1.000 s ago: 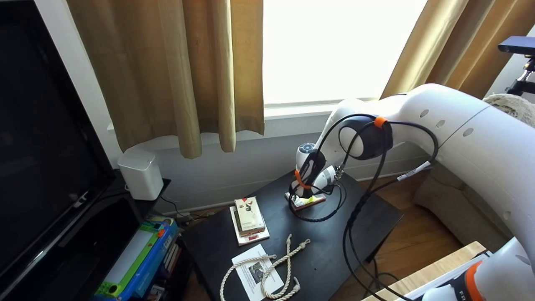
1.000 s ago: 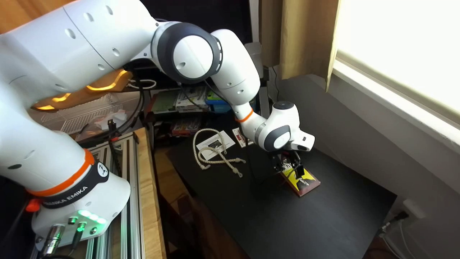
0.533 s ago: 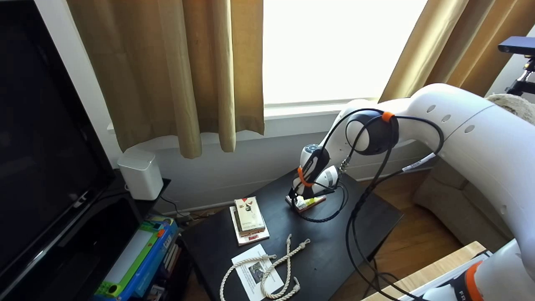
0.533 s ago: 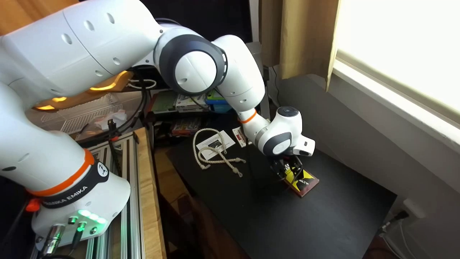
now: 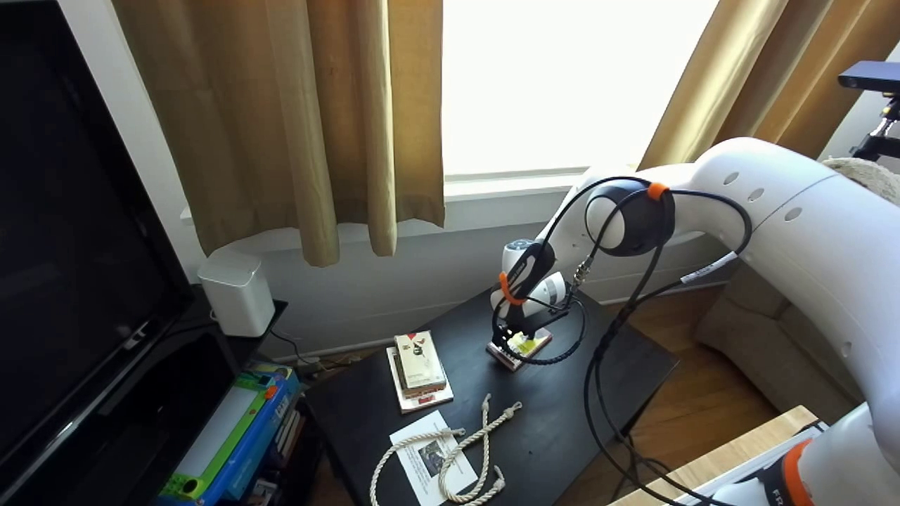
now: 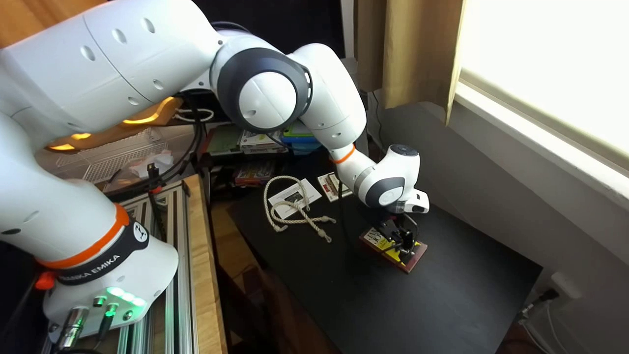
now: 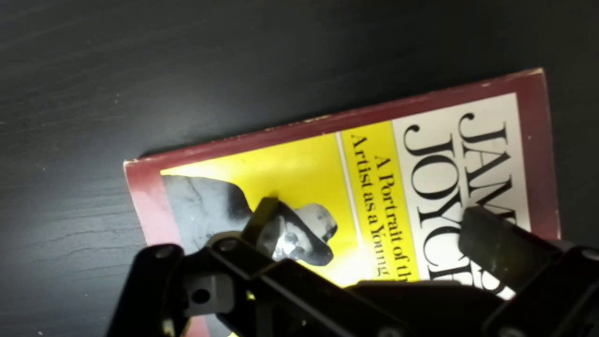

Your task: Rotate the book on the right side of table anticlockwise three times

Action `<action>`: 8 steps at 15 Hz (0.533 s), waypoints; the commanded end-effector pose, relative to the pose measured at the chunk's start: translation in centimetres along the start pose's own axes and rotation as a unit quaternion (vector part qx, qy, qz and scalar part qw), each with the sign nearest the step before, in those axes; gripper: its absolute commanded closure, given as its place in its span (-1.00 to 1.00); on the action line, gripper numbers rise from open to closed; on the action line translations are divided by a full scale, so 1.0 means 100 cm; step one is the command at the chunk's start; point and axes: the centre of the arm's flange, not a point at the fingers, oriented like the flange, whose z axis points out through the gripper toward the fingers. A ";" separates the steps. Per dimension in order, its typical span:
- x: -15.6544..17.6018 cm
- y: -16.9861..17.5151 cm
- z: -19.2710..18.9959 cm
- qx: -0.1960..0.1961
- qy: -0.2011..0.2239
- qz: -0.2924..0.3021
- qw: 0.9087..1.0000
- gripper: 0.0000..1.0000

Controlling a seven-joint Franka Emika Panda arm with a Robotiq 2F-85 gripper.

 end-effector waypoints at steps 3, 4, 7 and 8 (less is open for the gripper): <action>-0.015 -0.026 0.024 -0.036 -0.067 -0.125 0.989 -1.00; -0.015 -0.032 0.024 -0.043 -0.070 -0.149 0.985 -1.00; -0.014 -0.046 0.027 -0.067 -0.072 -0.218 0.971 -1.00; -0.014 -0.051 0.027 -0.072 -0.070 -0.240 0.966 -1.00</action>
